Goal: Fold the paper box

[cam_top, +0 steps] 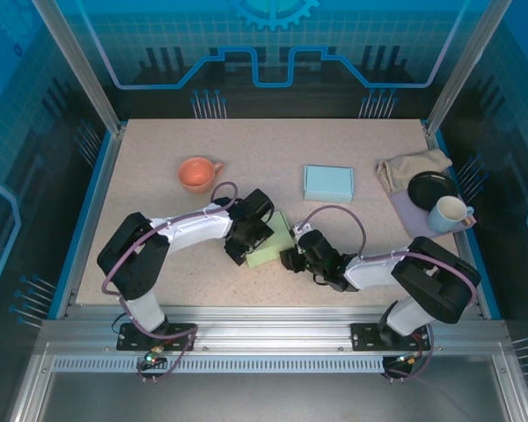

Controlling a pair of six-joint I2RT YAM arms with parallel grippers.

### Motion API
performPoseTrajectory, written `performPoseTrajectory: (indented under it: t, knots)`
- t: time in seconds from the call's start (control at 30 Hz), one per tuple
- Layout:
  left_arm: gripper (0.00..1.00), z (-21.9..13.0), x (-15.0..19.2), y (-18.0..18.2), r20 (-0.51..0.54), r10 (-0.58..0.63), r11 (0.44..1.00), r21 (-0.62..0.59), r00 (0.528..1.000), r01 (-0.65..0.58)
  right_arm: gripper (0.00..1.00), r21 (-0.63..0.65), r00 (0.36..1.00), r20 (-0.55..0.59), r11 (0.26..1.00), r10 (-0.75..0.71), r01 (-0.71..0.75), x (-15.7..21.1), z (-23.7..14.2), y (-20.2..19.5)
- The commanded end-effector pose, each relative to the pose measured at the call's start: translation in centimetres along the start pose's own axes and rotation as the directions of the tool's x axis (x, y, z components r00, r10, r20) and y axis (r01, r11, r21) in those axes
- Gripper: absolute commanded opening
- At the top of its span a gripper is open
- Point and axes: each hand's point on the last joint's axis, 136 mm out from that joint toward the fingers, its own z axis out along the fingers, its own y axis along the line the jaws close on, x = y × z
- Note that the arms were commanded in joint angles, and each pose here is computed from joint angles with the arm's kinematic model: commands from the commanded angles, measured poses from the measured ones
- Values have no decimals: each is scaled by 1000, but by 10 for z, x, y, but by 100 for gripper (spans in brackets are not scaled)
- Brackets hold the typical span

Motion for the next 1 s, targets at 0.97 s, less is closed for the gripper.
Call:
performPoseTrajectory:
  t: [0.97]
  knots:
    - [84, 26, -22, 54, 46, -54, 983, -173, 997, 62, 28, -54, 988, 83, 991, 127, -123, -28, -44, -15]
